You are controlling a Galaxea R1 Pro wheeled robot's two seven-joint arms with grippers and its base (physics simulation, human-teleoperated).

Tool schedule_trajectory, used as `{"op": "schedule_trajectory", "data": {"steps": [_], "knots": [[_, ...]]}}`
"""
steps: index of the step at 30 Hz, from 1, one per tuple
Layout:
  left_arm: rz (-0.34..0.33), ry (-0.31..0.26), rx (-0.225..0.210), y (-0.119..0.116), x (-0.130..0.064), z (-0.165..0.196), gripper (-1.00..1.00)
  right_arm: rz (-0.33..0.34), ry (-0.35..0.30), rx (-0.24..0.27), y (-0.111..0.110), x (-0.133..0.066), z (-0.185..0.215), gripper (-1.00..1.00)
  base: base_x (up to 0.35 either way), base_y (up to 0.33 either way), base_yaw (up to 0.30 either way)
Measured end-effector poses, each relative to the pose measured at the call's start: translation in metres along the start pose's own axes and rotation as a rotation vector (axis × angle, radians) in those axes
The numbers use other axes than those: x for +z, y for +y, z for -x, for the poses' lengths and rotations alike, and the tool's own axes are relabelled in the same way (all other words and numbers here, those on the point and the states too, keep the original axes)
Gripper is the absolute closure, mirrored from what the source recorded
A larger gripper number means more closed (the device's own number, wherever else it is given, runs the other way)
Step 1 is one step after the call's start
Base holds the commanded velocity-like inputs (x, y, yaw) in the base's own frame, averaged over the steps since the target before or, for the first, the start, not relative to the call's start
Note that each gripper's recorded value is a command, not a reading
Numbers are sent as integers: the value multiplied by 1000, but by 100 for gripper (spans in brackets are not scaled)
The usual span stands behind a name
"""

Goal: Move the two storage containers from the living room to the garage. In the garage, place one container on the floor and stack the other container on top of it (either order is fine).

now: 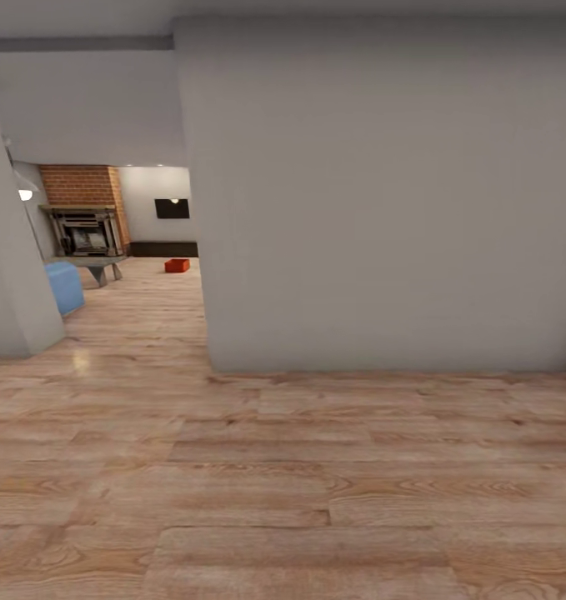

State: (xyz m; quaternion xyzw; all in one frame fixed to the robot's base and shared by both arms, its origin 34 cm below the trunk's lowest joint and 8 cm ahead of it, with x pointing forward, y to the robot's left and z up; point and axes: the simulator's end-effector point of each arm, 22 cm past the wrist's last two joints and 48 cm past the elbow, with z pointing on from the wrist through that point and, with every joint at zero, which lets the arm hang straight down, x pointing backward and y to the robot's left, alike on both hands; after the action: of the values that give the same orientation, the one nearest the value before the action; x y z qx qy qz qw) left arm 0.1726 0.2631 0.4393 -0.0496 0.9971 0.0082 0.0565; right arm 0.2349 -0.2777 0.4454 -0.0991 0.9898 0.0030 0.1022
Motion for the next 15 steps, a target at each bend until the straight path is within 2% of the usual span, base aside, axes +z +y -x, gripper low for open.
{"op": "schedule_trajectory", "data": {"steps": [4, 15], "knots": [[0, 0, 0, 0, 0, 0, -100, 0, 0, 0, 0, 0, 0, -100, 322, 0, 177], [1, 0, 0, 0, 0, 0, -100, -3, 1, 3, -1, 0, 0, -100, 322, 0, 266]]}}
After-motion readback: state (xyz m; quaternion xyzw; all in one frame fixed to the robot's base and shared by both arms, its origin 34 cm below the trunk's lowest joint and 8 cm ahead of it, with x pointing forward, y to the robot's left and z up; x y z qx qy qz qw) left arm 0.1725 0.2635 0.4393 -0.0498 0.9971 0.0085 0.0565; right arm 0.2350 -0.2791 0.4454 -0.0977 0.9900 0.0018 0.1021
